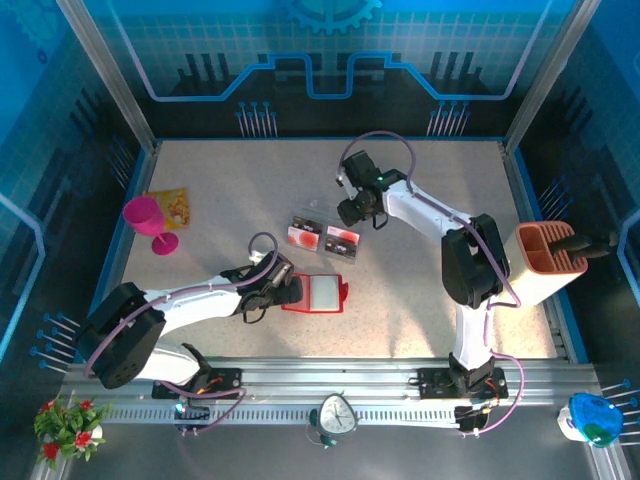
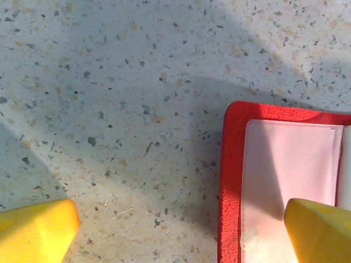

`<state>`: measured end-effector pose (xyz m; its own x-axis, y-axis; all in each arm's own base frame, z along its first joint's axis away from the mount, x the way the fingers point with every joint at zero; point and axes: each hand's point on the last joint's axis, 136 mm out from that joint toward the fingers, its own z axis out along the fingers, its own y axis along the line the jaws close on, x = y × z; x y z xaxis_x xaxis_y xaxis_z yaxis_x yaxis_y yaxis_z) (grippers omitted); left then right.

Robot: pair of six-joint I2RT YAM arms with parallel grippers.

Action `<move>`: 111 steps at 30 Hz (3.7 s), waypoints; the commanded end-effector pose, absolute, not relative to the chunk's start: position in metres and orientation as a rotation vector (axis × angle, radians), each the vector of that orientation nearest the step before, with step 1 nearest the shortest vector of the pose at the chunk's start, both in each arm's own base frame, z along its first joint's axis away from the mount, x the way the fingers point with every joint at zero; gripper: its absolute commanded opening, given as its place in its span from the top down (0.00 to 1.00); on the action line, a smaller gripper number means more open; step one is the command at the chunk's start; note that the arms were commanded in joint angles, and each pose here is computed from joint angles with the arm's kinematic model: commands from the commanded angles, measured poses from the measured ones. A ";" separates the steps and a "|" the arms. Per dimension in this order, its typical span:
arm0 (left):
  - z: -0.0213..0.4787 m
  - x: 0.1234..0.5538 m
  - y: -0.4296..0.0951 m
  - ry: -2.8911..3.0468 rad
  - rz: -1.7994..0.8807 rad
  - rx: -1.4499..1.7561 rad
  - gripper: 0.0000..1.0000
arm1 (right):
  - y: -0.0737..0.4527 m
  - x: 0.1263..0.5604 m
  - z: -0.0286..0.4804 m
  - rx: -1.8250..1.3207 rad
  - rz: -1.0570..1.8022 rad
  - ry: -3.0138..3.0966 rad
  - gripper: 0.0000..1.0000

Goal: Put the credit cards into the card holder

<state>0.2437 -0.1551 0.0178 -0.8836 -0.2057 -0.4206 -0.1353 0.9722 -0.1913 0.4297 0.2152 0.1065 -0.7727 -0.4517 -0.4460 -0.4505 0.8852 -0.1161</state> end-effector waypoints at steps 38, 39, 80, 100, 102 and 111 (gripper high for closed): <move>0.008 0.241 -0.153 2.683 -0.211 -0.238 0.01 | 0.236 0.342 0.123 -0.754 0.145 2.579 0.57; 0.008 0.241 -0.153 2.684 -0.212 -0.238 0.01 | 0.240 0.341 0.119 -0.783 0.119 2.580 0.57; 0.009 0.241 -0.154 2.676 -0.220 -0.239 0.01 | 0.255 0.348 0.078 -1.035 -0.086 2.578 0.99; 0.034 0.242 -0.154 2.644 -0.250 -0.213 0.01 | 0.296 0.304 0.181 -0.692 0.583 2.420 1.00; 0.031 0.238 -0.150 2.657 -0.225 -0.219 0.01 | 0.303 0.297 0.177 -0.581 0.724 2.407 1.00; 0.016 0.224 -0.131 2.714 -0.110 -0.274 0.01 | 0.315 0.277 0.139 -0.199 1.053 2.303 1.00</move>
